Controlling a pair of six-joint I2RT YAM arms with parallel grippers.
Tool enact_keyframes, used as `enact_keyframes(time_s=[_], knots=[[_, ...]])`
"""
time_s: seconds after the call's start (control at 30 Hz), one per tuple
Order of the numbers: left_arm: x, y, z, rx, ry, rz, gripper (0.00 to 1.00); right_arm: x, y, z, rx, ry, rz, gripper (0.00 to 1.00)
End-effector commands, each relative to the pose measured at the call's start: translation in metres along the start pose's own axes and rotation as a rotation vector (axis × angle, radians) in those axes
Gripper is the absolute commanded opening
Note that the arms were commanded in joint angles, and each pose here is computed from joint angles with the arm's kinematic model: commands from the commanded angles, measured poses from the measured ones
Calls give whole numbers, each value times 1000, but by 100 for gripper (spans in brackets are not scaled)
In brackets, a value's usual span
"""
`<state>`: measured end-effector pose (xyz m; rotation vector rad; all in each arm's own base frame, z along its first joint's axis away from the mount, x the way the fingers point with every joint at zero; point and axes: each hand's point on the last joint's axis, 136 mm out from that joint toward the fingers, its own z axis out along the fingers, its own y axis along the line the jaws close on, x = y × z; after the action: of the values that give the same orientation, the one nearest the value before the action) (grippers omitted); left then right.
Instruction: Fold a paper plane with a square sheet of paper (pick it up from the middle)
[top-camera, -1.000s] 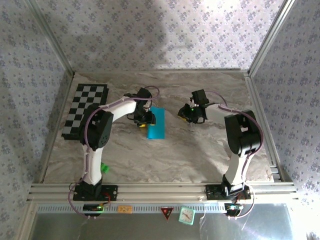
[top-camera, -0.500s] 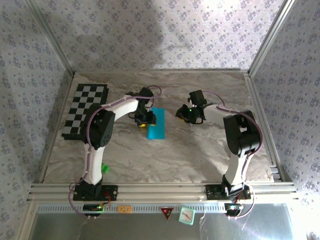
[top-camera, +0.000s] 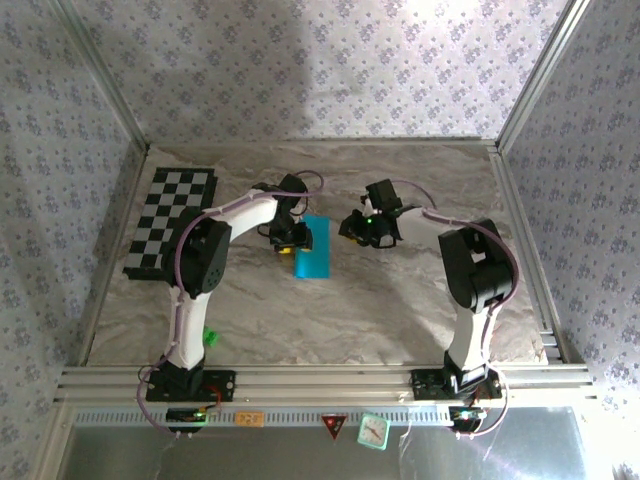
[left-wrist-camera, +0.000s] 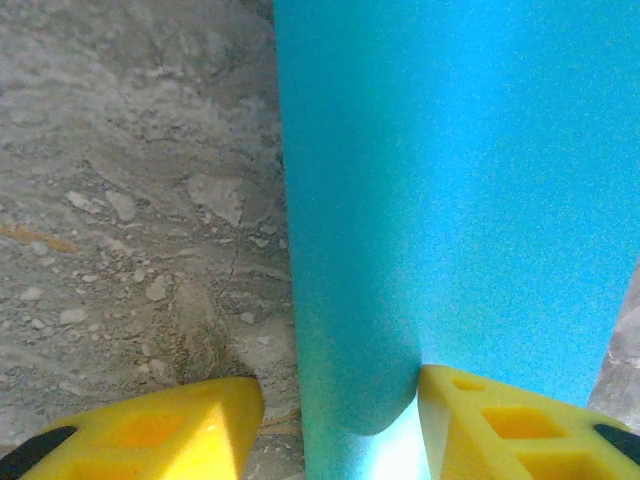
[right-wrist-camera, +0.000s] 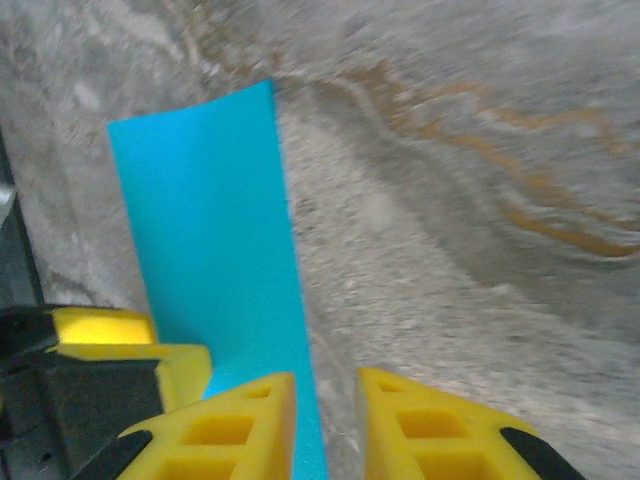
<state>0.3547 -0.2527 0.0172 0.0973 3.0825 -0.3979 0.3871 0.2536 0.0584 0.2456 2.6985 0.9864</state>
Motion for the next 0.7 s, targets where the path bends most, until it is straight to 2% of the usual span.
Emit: enact_keyframes(time_s=[0.0, 0.4, 0.67], knots=[[36, 23, 65, -84, 147, -6, 50, 5, 27, 12, -63, 45, -71, 22], [38, 25, 68, -84, 149, -11, 50, 23, 36, 53, -97, 164, -55, 12], [35, 22, 64, -64, 129, -22, 49, 39, -1, 69, 1, 233, -5, 7]])
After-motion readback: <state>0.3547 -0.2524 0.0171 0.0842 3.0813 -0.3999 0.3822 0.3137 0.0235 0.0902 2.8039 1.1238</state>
